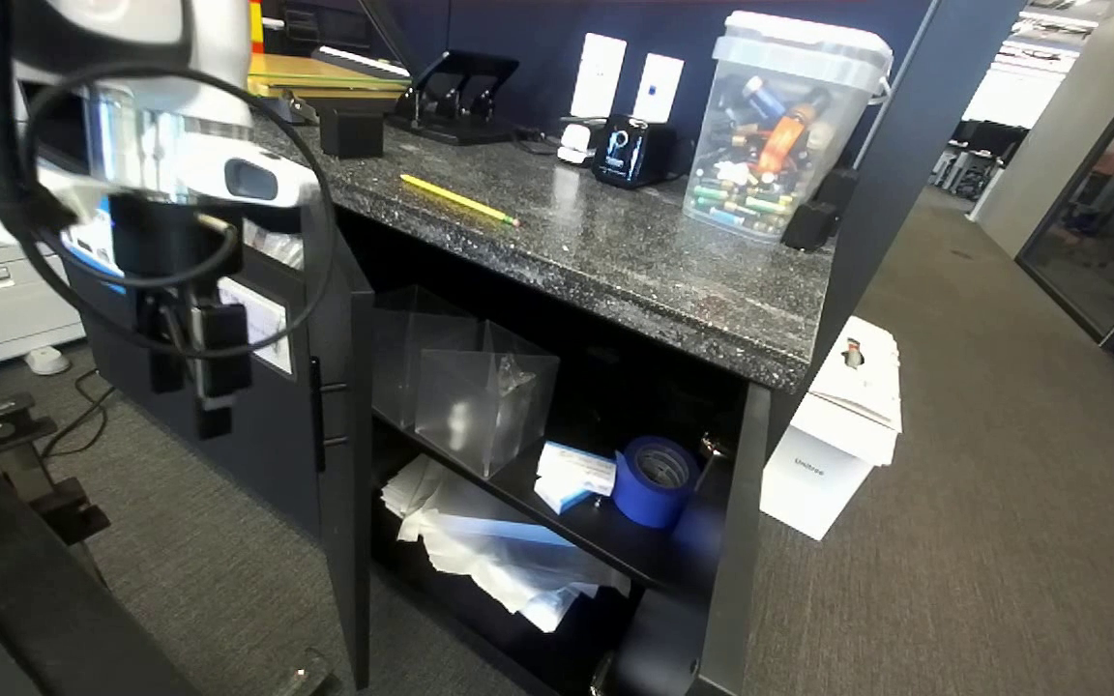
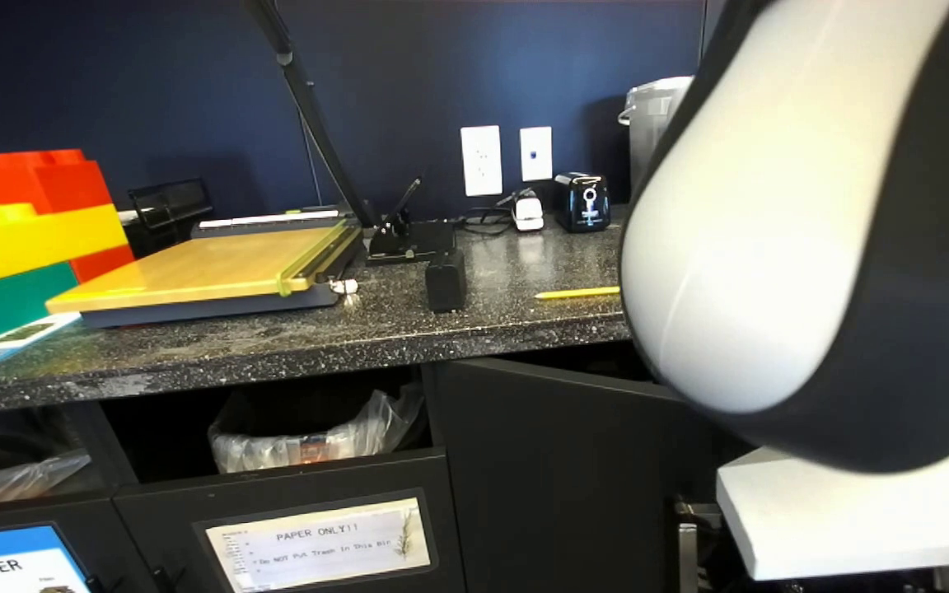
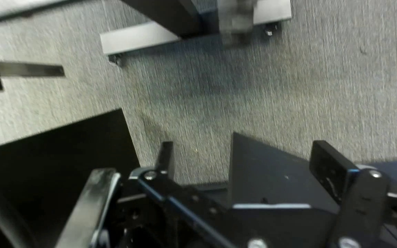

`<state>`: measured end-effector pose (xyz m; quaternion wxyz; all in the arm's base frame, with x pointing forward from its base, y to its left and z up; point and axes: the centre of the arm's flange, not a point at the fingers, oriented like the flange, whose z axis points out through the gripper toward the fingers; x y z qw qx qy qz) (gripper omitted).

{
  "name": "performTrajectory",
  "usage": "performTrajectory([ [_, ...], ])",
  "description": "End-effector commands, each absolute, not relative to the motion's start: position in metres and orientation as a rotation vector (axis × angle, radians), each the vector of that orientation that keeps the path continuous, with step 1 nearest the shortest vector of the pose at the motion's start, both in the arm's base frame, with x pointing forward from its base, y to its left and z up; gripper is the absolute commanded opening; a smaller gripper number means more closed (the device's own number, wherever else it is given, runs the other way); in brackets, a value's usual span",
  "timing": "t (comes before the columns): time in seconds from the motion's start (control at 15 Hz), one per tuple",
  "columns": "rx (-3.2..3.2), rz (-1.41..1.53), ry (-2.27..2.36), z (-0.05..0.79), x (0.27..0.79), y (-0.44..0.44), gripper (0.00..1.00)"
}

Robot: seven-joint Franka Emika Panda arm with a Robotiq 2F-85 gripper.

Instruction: Open the left cabinet door

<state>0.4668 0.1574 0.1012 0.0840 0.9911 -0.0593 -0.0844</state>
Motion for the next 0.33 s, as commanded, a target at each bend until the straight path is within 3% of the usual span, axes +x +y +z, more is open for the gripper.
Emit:
performTrajectory([
  [0.0,2.93,-0.333,-0.179,0.114,0.454,0.158,1.0],
  [0.27,2.909,-0.414,-0.185,0.142,0.432,0.156,1.0],
])
